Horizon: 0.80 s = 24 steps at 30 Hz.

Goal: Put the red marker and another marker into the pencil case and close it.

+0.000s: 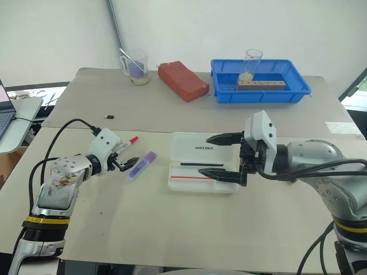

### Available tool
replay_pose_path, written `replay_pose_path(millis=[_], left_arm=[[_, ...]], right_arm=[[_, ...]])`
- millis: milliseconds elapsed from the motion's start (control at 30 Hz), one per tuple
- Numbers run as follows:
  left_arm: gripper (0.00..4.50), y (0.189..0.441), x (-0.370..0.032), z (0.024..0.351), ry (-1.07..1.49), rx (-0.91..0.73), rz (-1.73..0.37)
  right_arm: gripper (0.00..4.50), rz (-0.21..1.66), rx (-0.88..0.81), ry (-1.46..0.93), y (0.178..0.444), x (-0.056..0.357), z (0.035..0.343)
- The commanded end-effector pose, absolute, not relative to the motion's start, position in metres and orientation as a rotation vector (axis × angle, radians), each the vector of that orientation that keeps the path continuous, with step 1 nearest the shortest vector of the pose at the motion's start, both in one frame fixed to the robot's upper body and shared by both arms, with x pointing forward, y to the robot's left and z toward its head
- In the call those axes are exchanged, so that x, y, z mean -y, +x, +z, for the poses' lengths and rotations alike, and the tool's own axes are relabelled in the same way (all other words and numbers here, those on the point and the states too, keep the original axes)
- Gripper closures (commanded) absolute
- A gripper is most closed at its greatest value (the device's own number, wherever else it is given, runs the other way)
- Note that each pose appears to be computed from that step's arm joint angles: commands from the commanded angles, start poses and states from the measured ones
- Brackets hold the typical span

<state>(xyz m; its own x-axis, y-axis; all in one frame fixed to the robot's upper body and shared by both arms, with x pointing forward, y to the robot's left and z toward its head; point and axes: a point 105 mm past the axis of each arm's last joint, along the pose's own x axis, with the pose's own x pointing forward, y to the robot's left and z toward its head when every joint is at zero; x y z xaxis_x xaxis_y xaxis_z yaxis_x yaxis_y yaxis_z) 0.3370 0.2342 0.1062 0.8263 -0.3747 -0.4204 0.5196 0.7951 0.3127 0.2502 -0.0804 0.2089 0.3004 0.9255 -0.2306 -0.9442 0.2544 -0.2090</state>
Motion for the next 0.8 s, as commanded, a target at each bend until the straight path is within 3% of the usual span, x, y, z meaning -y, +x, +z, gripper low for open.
replay_pose_path(millis=[33,267,400,600,800], left_arm=[[0.06,0.350,-0.253,0.117,0.453,-0.289,-0.419],[0.06,0.356,-0.259,0.089,0.328,-0.376,-0.487],[1.25,0.356,-0.267,0.084,0.304,-0.397,-0.492],[4.20,0.355,-0.275,0.091,0.313,-0.378,-0.489],[4.36,0.353,-0.256,0.135,0.339,-0.247,-0.577]], right_arm=[[0.00,1.285,-0.027,-0.350,0.249,0.077,0.216],[0.00,1.304,0.005,-0.340,0.250,0.073,0.229],[0.00,1.311,0.024,-0.325,0.249,0.070,0.237],[0.00,1.309,0.037,-0.321,0.247,0.068,0.238],[0.00,1.281,0.036,-0.351,0.247,0.072,0.239]])
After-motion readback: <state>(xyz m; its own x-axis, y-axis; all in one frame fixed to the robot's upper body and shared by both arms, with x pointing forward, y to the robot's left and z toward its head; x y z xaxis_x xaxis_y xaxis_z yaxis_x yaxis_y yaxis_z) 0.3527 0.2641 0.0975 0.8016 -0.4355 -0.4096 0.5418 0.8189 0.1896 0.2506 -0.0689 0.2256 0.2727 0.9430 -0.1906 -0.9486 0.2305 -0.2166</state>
